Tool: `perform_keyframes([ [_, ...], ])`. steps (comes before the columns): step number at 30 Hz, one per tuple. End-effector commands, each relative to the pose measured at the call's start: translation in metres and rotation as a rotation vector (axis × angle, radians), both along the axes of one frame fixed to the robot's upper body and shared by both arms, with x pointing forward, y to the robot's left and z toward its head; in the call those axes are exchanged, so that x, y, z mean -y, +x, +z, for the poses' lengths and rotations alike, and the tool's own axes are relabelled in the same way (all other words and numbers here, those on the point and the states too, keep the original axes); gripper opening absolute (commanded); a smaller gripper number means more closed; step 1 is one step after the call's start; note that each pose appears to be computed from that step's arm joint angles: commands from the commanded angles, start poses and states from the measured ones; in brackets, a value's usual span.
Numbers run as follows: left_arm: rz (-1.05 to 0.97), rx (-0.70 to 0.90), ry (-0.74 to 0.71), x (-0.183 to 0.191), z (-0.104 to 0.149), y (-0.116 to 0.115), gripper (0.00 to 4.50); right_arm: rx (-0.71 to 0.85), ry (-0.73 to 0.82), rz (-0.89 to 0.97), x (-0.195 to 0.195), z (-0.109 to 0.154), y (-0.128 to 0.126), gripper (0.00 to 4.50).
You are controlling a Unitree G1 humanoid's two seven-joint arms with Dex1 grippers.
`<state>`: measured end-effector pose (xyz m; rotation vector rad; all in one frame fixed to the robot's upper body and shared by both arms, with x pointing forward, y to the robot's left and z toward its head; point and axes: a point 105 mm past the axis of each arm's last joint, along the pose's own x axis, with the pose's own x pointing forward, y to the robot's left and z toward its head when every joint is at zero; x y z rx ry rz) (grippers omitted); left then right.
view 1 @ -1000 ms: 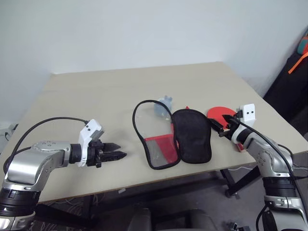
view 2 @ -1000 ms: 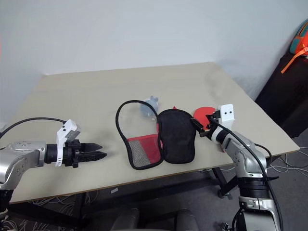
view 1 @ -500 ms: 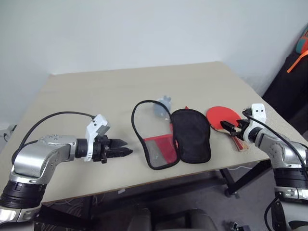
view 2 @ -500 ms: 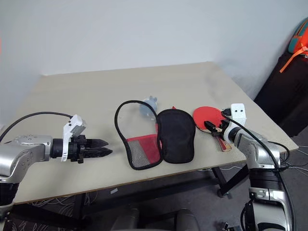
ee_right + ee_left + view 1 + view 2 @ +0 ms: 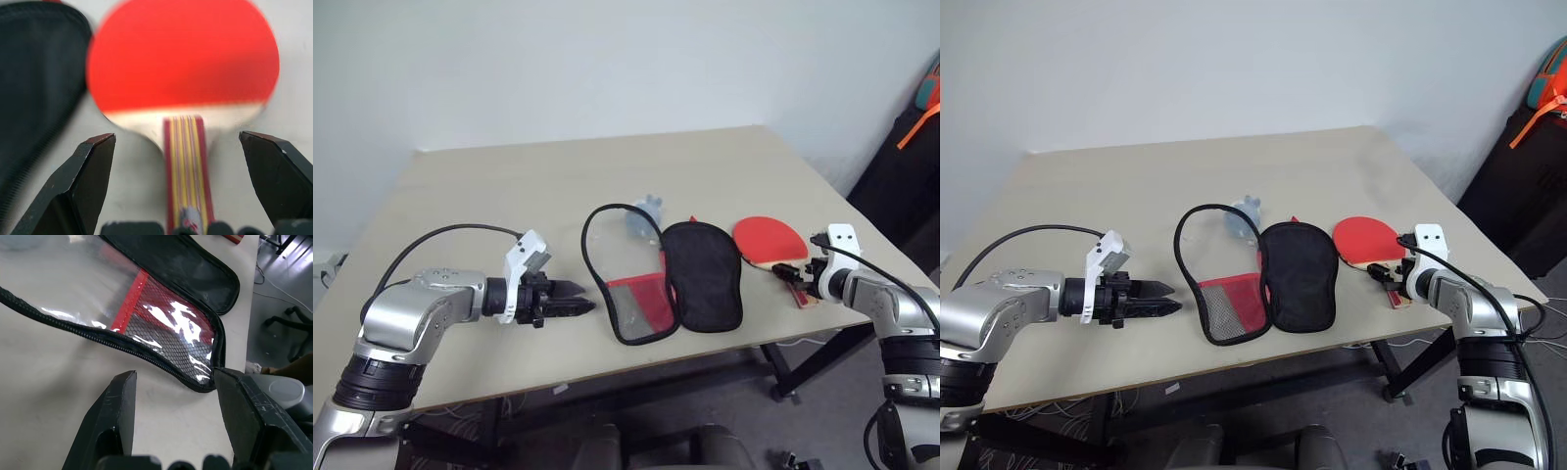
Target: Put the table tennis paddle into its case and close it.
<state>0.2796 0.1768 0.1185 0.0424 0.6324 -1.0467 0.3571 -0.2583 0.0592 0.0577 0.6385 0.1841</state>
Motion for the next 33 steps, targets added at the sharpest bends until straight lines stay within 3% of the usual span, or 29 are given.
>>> perform_keyframes([
  [1,-0.066,0.053,-0.001,0.010,0.015,0.001,2.56,0.020,-0.020,-0.022,0.003,0.008,0.008,4.40],
  [6,-0.144,0.039,0.009,0.025,0.011,-0.005,2.56,-0.026,-0.027,-0.044,0.005,-0.004,0.010,4.40],
  [7,-0.155,0.039,0.009,0.027,0.011,-0.006,2.60,-0.030,-0.030,-0.045,0.004,-0.005,0.011,4.22],
  [10,-0.167,0.037,0.007,0.031,0.010,-0.006,2.61,-0.029,-0.038,-0.037,0.000,-0.008,0.012,3.50],
  [15,-0.180,0.034,0.010,0.033,0.007,-0.007,2.61,-0.027,-0.060,-0.016,-0.005,-0.011,0.011,1.68],
  [17,-0.180,0.035,0.011,0.033,0.006,-0.006,2.61,-0.025,-0.070,-0.012,-0.006,-0.011,0.011,1.28],
  [23,-0.166,0.038,0.014,0.030,0.005,-0.003,2.61,0.119,-0.060,-0.030,-0.010,0.030,0.021,1.23],
  [33,-0.132,0.051,0.011,0.028,0.004,0.008,2.61,0.222,0.053,0.049,-0.073,0.094,0.022,1.23],
])
